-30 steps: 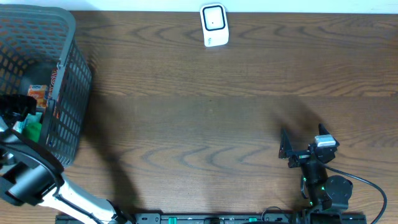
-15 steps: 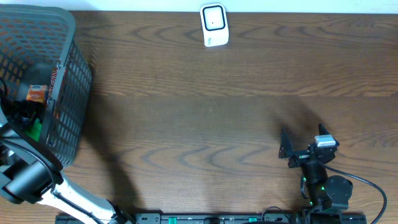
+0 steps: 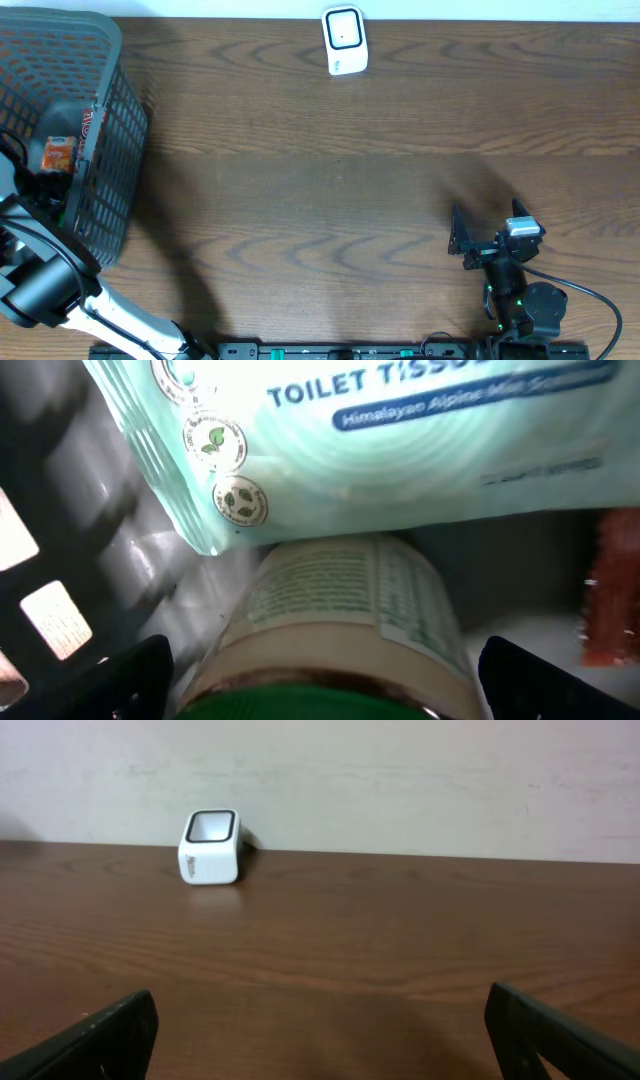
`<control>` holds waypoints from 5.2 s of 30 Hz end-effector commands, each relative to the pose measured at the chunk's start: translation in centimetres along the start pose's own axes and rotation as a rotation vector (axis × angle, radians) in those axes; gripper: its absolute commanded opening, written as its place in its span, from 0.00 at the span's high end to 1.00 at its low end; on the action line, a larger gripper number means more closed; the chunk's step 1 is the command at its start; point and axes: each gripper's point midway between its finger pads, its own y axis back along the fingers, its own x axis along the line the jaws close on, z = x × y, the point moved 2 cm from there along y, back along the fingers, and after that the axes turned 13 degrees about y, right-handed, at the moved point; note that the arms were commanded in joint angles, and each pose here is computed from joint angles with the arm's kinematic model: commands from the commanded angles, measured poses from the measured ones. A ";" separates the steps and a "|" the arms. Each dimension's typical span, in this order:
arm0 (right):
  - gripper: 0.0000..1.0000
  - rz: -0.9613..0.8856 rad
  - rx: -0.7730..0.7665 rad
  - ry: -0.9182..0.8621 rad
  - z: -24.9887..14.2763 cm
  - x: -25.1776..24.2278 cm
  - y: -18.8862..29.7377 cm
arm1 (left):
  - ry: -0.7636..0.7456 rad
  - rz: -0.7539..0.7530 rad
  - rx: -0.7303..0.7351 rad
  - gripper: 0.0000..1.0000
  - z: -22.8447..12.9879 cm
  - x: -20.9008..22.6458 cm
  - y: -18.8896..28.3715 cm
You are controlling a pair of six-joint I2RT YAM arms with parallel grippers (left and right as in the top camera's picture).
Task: Scan the item barcode
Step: 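Lower the left gripper into the basket and grasp the green-capped bottle, then lift the bottle out and carry it toward the scanner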
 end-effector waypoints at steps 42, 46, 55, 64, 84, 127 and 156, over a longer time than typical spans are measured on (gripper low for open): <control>0.01 0.011 0.000 -0.010 0.0 0.2 0.0 | 0.013 -0.172 -0.090 0.34 0.4 -0.9 4.8; 0.01 0.011 0.000 -0.010 0.0 0.2 0.0 | 0.016 -0.253 -0.150 0.34 0.3 -0.7 8.1; 0.01 0.011 0.000 -0.010 0.0 0.2 0.0 | 0.026 -0.393 -0.291 0.34 -0.3 0.7 14.6; 0.01 0.011 0.000 -0.010 0.0 0.2 0.0 | 0.035 -0.412 -0.305 0.34 -0.4 0.9 15.4; 0.01 0.011 0.000 -0.010 0.0 0.2 0.0 | -0.081 -1.139 -0.377 0.33 -5.5 -1.4 31.8; 0.01 0.011 0.000 -0.010 0.0 0.2 0.0 | -0.114 -0.251 0.029 0.33 -39.4 -13.2 4.0; 0.01 0.011 0.000 -0.010 0.0 0.2 0.0 | -0.297 -0.127 -0.094 0.26 -38.1 -13.3 -1.5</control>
